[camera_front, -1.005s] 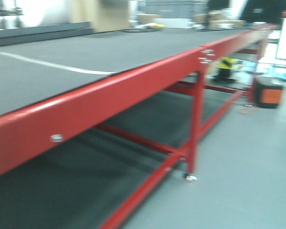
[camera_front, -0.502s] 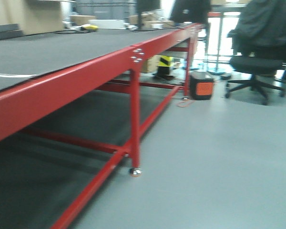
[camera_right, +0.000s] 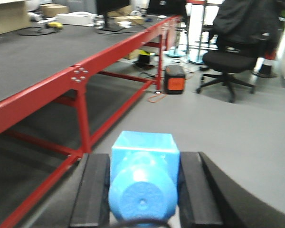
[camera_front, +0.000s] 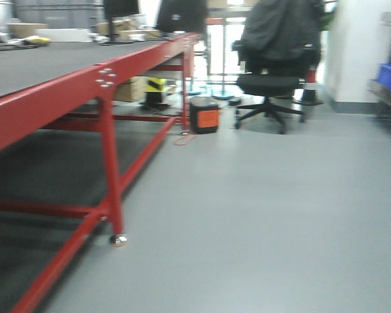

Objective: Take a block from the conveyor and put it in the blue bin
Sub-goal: 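Drive the base away from the conveyor holding both blocks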

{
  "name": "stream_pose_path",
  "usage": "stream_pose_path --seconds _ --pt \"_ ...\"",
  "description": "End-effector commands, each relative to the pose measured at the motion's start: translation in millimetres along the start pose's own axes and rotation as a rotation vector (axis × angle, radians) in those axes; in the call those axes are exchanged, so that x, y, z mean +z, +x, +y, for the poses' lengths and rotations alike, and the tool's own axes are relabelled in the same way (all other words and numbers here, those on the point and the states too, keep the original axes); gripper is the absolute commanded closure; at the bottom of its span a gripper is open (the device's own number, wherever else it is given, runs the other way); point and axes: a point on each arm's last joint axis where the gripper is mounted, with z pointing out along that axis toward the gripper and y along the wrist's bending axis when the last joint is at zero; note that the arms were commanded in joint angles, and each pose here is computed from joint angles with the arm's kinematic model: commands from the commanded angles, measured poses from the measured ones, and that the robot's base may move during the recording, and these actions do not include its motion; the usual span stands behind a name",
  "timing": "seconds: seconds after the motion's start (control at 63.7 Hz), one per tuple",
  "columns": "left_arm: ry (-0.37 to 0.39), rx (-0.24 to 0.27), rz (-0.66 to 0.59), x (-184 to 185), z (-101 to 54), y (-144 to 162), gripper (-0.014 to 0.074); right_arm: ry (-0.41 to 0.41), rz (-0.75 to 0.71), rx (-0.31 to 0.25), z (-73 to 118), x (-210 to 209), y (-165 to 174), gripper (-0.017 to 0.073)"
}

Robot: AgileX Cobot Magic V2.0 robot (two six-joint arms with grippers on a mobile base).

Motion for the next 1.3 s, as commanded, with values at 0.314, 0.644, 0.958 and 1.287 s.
stream_pose_path --seconds 0.314,0.644,0.958,1.287 --pt "0.007 -0.006 -0.026 -1.8 -0.6 -1.5 0.0704 0.004 -0.027 -0.012 -0.4 -1.8 -1.8 0.0712" --pt "0.007 -0.006 -0.026 -1.8 -0.6 -1.5 0.0704 0.004 -0.027 -0.012 -0.4 -1.8 -1.8 0.0712" --pt "0.007 -0.006 -0.026 -1.8 -0.6 -1.5 0.0704 0.004 -0.027 -0.012 -0.4 -1.8 -1.8 0.0712" --pt "0.007 -0.006 -0.026 -1.8 -0.6 -1.5 0.0704 0.004 -0.027 -0.012 -0.4 -1.8 -1.8 0.0712"
